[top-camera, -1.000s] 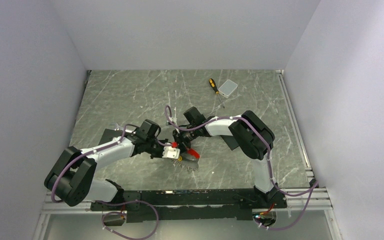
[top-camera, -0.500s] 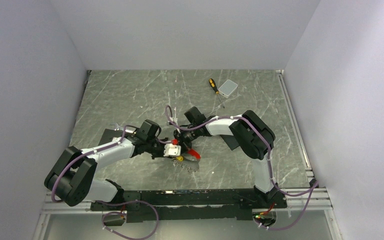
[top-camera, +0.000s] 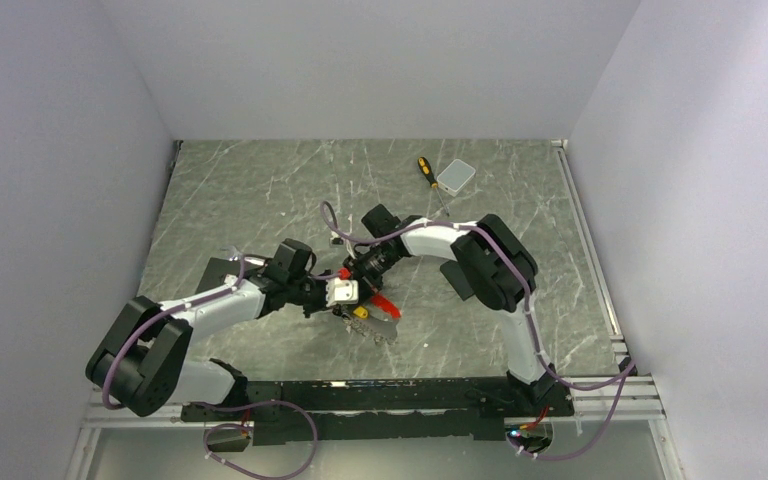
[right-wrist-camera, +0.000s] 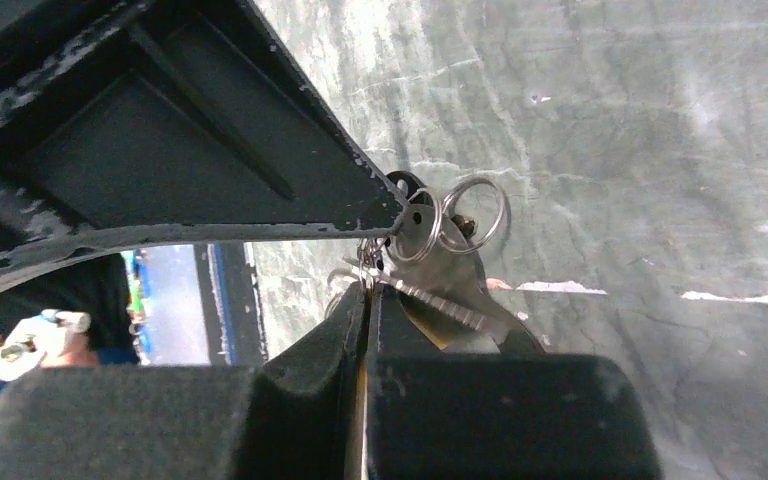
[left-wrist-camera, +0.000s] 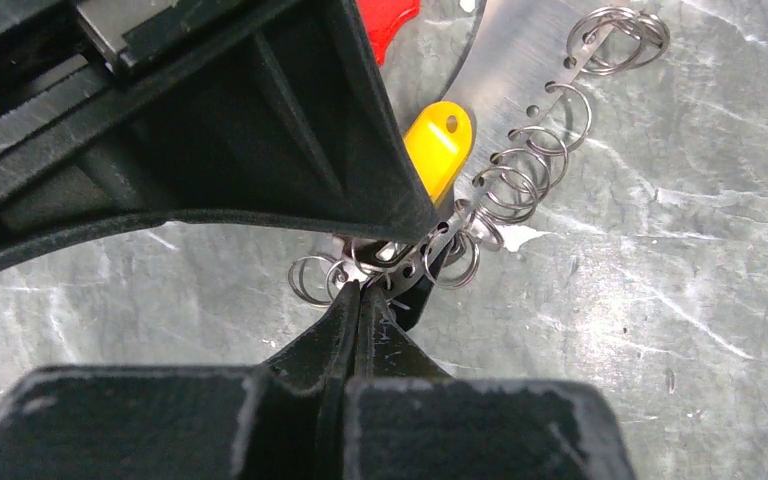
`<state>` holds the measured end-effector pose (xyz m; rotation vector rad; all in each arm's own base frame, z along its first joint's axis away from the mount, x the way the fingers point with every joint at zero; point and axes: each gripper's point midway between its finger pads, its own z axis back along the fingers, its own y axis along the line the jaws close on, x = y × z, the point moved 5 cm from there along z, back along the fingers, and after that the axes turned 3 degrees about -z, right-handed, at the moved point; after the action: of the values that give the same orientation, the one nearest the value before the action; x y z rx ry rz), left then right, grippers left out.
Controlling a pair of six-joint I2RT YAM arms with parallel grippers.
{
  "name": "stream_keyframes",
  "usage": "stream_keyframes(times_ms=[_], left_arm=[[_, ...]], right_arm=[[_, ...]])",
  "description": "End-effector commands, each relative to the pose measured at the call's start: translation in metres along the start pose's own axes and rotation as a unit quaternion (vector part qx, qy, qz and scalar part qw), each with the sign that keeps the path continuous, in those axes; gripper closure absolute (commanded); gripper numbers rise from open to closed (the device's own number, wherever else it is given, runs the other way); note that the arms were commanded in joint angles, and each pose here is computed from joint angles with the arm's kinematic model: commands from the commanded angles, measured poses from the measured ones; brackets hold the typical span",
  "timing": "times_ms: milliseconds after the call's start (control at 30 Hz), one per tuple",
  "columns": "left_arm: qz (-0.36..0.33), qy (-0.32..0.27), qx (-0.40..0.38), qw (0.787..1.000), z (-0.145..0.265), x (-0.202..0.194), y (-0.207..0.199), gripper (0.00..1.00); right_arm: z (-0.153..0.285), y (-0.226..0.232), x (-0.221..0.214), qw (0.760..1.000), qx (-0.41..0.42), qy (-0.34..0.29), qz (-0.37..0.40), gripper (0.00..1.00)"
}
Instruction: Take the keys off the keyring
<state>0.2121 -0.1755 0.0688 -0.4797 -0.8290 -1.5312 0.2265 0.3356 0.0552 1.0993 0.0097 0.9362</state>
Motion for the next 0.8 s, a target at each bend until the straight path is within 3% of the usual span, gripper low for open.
stream_keyframes(times_ms=[0,200,500,633,767], left_arm=[[-0.004,-0.008,0.046,0.999,0.009,0.003,0.010,1.00],[-0.007,-0.004,0.049,0.999,0.009,-0.002,0.005,1.00],[-0.075,-0.024,0.010,0.997,0.016,0.005,-0.008,1.00],[-0.077,-0.022,-0.025,0.996,0.017,0.017,-0.002,0.77],[-0.093,-0.030,-0.064,0.993,0.015,0.028,-0.001,0.65]], right_arm=[[0.005,0.004,-0.025,0.991,0.007,0.066,-0.115,1.00],[0.008,0.003,-0.028,0.987,-0.017,0.078,-0.137,1.00],[0.007,0.000,-0.032,0.986,-0.018,0.093,-0.136,1.00],[0.007,0.002,-0.032,0.990,-0.025,0.082,-0.115,1.00],[0.010,0.007,-0.027,0.993,-0.030,0.067,-0.089,1.00]])
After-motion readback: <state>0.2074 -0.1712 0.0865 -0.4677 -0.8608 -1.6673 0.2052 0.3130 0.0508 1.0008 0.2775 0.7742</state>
